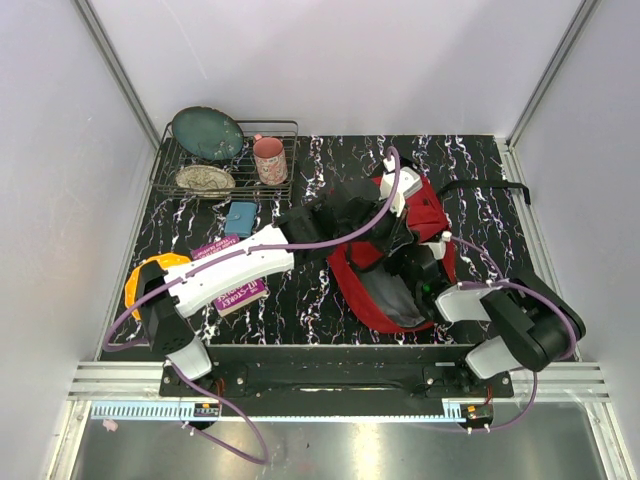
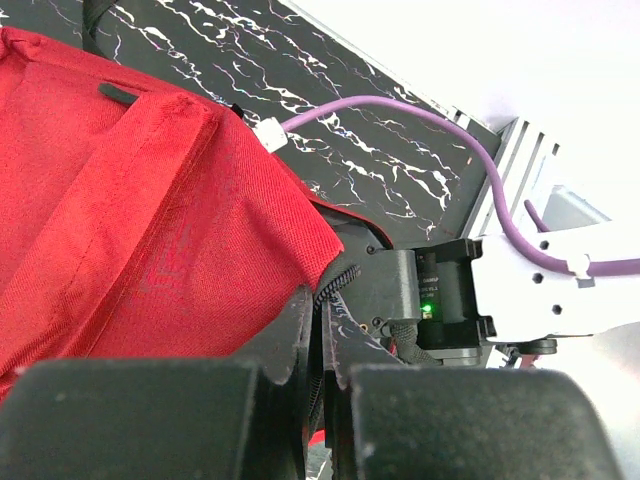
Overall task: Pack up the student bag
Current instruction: Place the book in the student bag.
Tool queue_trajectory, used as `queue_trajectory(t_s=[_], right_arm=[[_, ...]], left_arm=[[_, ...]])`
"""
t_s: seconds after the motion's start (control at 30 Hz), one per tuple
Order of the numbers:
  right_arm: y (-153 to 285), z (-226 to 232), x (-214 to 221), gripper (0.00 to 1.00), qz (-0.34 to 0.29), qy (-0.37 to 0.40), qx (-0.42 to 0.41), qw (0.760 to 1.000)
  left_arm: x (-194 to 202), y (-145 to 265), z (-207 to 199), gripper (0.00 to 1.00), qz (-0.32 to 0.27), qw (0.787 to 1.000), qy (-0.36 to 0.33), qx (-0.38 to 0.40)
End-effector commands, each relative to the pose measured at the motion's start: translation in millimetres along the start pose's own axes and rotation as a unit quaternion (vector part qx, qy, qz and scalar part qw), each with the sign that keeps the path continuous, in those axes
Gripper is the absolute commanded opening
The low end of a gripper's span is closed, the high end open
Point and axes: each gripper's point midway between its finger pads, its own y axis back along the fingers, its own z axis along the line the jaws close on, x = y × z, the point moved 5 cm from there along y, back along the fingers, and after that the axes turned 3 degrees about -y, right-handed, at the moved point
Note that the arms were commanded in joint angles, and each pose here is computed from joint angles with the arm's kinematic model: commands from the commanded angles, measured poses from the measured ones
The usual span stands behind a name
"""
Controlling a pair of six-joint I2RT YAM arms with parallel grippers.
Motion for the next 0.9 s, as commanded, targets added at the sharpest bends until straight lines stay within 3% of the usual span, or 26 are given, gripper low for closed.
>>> queue_trajectory(t_s=[0.0,0.23,0.33,0.47,0.53,0.7,0.87], right_arm=[[4.8,36.9,3.9,0.01,0.026,0.054,-0.047,0.997],[-19.2,29.1,-4.3,0.25,-0.031,0.04,-0.012,0.999],[-33.8,23.8,-3.5,0.27,-0.042,0.021,-0.005,0.999],[-40.5,7.5,-4.8,0.46,-0.058,-0.005,0.012,0.998],[-38.8,-3.9,-11.6,0.5,-0.075,-0.008,0.025,0.997],[-21.9,-24.8,-14.2,0.69,-0.066,-0.002,0.048,0.997],[1.1,-17.0,-12.8,0.73,-0.035,-0.002,0.024,0.999]], left_arm=[[-43.6,30.8,-13.4,0.0,-0.085,0.996,-0.005,0.025],[-47.2,31.7,-23.5,0.0,-0.09,0.994,-0.013,0.064],[-43.2,31.7,-21.0,0.0,-0.088,0.994,-0.009,0.056],[-39.8,35.1,-16.7,0.0,-0.085,0.996,-0.007,0.039],[-35.4,35.8,-11.7,0.0,-0.084,0.996,-0.002,0.023],[-27.3,38.0,1.3,0.0,-0.083,0.996,0.016,0.005],[-26.8,40.0,7.8,0.0,-0.087,0.996,0.021,0.002]])
